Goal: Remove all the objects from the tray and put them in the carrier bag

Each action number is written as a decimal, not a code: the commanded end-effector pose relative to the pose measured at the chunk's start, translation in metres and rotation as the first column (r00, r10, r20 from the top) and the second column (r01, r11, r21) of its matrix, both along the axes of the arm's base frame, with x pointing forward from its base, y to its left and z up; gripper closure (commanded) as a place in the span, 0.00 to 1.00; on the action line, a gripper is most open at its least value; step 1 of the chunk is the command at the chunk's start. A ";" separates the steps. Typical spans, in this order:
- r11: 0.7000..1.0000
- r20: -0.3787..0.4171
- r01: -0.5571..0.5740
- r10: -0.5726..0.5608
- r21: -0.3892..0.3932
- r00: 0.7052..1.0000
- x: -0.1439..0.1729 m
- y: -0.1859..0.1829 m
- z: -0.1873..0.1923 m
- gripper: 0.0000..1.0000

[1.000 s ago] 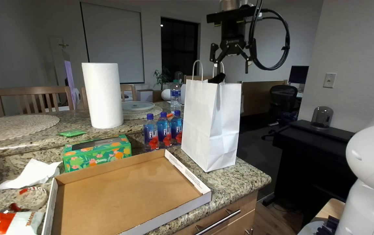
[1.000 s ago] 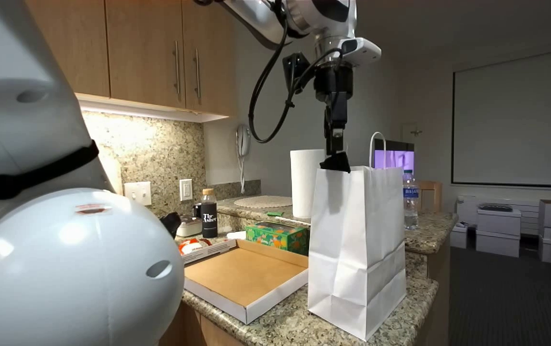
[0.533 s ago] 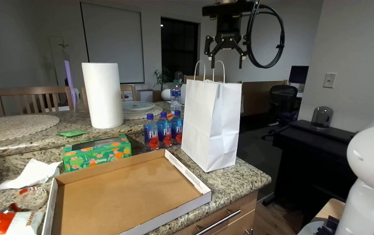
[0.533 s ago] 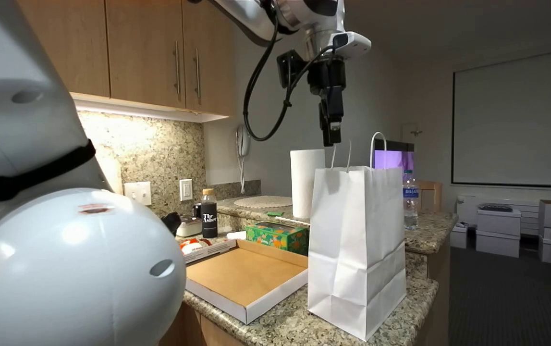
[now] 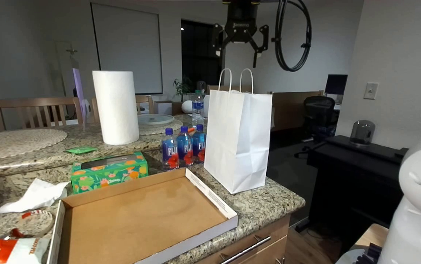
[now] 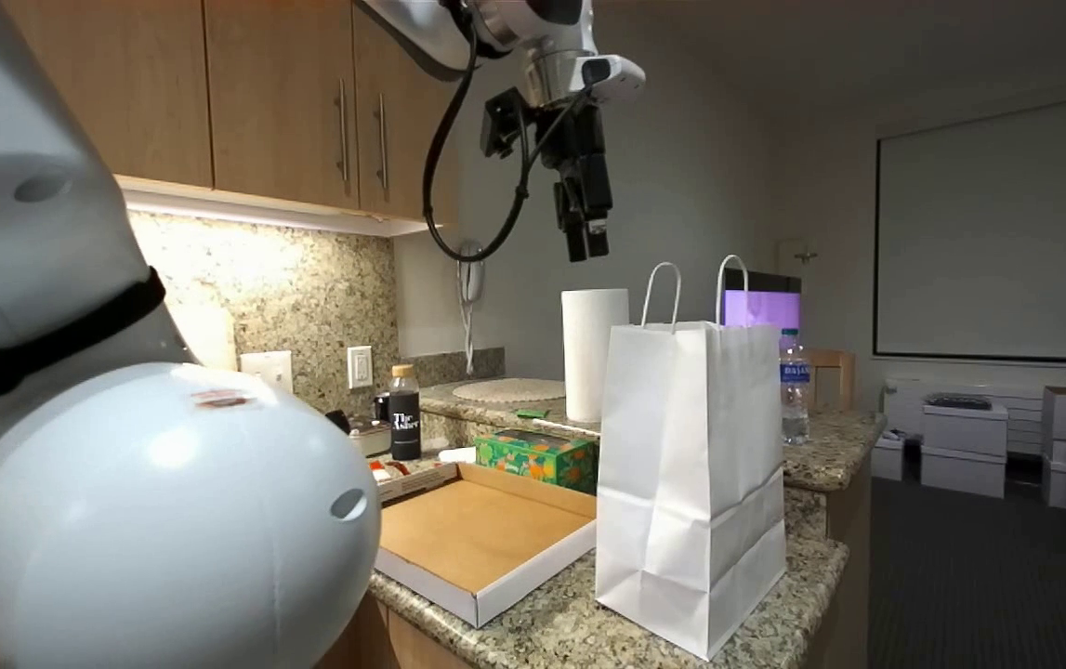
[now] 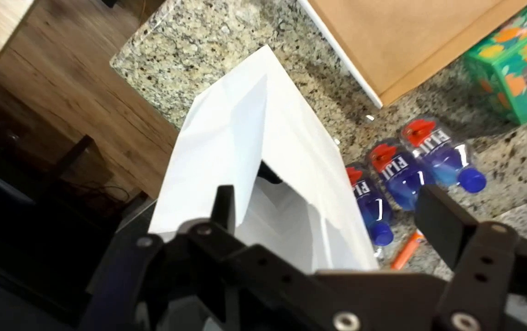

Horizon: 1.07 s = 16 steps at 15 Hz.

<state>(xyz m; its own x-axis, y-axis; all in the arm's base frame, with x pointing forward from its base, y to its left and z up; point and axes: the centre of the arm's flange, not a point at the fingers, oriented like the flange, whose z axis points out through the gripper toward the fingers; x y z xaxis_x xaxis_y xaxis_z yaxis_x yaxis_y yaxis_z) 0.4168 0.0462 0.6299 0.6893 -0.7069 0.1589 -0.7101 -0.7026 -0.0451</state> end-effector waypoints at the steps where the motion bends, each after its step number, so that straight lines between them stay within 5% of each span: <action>1: 0.980 0.002 -0.195 0.195 -0.037 0.981 -0.014 0.051 -0.001 0.00; 4: 0.935 -0.022 -0.350 0.349 -0.053 0.937 -0.016 0.095 -0.011 0.00; 8: 0.841 -0.091 -0.536 0.529 -0.078 0.843 -0.018 0.137 -0.033 0.00; 16: 0.556 -0.189 -0.829 0.809 -0.066 0.557 -0.028 0.165 -0.085 0.00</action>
